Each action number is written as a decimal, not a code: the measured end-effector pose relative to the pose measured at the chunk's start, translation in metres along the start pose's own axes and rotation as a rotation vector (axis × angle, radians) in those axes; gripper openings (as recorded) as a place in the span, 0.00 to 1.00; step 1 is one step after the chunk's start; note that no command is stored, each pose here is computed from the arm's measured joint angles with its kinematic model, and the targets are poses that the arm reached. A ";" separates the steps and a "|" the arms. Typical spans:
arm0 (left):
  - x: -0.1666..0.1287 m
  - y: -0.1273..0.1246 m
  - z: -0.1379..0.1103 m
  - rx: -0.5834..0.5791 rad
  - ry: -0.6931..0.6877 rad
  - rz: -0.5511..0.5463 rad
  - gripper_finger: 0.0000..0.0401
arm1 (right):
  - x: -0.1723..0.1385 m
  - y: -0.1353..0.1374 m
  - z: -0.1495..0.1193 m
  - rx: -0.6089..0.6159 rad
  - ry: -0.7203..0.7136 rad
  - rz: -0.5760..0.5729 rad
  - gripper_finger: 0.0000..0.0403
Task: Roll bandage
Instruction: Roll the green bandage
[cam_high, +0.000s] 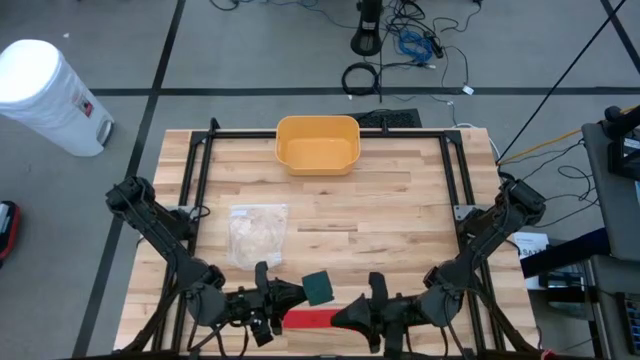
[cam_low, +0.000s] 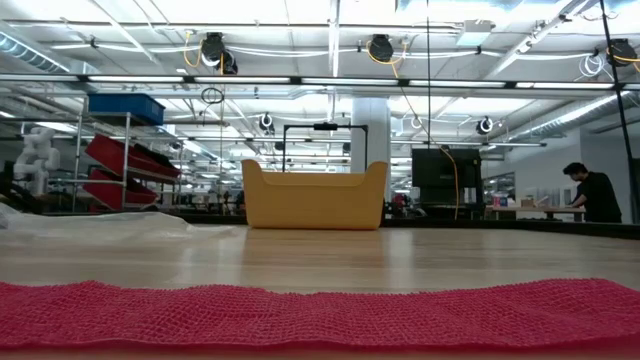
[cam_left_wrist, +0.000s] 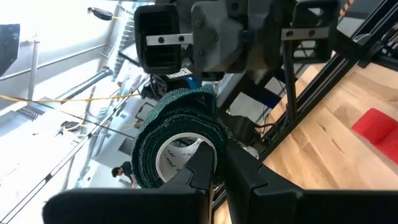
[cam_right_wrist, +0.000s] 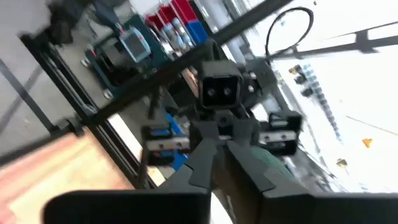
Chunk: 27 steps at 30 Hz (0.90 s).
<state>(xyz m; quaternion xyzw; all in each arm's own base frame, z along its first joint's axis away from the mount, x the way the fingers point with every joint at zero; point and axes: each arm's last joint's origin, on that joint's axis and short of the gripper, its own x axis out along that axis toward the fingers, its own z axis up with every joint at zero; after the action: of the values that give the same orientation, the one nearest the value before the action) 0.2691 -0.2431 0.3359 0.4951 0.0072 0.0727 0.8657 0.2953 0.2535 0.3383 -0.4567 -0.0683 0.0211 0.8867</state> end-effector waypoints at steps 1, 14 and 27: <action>0.000 0.000 0.000 -0.001 0.000 0.000 0.06 | 0.000 0.000 0.000 -0.009 0.007 -0.004 0.11; 0.008 0.000 -0.006 -0.042 -0.016 -0.024 0.06 | 0.001 -0.003 0.000 -0.036 0.009 -0.029 0.36; 0.007 -0.001 -0.004 -0.063 -0.072 -0.060 0.06 | 0.006 -0.006 -0.010 0.006 0.072 -0.048 0.19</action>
<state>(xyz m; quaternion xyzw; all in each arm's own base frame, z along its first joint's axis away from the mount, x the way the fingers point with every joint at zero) 0.2763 -0.2391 0.3334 0.4693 -0.0112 0.0290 0.8825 0.3028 0.2429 0.3385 -0.4528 -0.0469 -0.0164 0.8902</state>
